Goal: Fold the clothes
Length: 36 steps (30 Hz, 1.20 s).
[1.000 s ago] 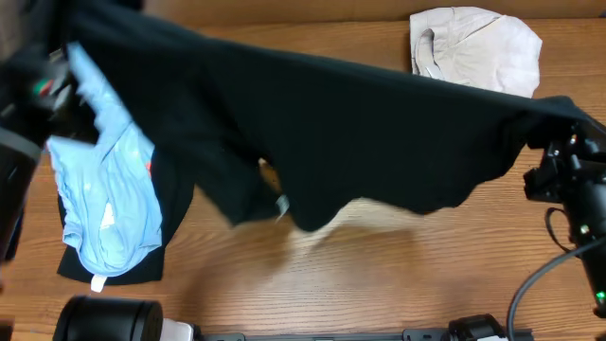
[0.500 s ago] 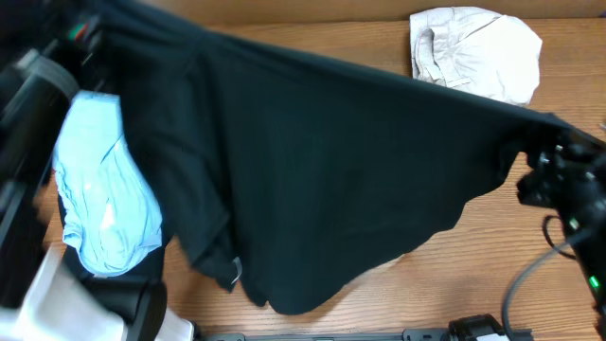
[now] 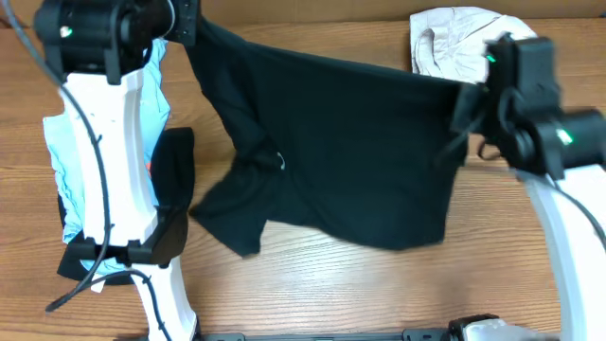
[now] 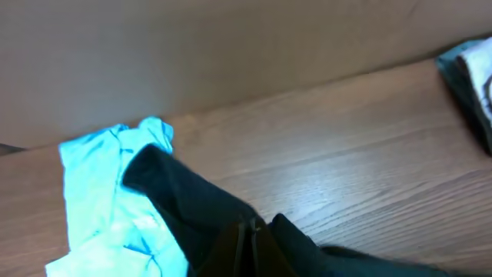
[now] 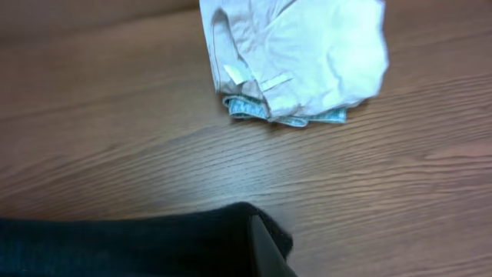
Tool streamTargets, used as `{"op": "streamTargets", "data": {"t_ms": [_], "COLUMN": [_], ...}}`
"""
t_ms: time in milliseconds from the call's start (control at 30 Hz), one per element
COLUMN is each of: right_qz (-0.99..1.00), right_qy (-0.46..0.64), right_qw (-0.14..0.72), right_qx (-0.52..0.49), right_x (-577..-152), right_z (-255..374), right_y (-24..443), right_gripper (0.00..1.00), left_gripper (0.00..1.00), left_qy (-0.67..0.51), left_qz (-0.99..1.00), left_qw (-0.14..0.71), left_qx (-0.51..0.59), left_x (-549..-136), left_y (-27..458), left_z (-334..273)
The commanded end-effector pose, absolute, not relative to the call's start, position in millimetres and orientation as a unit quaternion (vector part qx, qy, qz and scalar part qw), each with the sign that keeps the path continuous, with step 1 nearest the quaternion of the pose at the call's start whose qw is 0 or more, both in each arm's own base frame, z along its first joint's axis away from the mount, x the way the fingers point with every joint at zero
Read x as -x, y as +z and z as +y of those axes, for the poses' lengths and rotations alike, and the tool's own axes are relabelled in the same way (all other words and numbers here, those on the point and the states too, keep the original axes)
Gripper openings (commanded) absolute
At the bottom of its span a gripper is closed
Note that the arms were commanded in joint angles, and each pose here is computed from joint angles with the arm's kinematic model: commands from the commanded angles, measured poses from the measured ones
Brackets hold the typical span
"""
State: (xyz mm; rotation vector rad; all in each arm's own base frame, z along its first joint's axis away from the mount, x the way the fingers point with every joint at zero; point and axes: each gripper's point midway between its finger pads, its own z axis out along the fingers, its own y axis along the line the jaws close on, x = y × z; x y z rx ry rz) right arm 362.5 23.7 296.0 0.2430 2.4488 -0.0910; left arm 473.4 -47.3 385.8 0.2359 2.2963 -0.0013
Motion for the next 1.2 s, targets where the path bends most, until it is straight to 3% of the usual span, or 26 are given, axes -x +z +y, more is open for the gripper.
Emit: {"op": "streamTargets", "data": {"t_ms": [0,233,533,900,1167], "right_qz": [0.942,0.942,0.939,0.904,0.925], "right_qy": [-0.043,-0.029,0.013,0.01,0.037], "right_qw": [0.319,0.32,0.328,0.396,0.348], "right_qx": [-0.1,-0.097,-0.103,-0.157,-0.15], "right_x": [-383.0,-413.0,-406.4,-342.3,-302.6], "right_z": [20.9,30.1,28.6,-18.6,-22.8], "right_y": [278.2,259.0,272.5,343.7,334.0], "right_gripper": [0.04,0.04,0.04,0.04,0.04], "left_gripper": [0.04,0.04,0.04,0.04,0.04], "left_qy": [0.001,0.001,0.001,-0.045,-0.103], "left_qz": [0.916,0.921,0.913,0.865,0.869], "left_qw": [0.39,0.379,0.399,0.487,0.459], "left_qx": [-0.089,-0.09,-0.089,-0.113,-0.153], "left_x": [-487.9,-498.2,-490.5,-433.7,-416.2], "left_y": [367.5,352.5,371.1,457.2,449.1], "left_z": [-45.2,-46.3,-45.7,-61.2,-87.1]}}
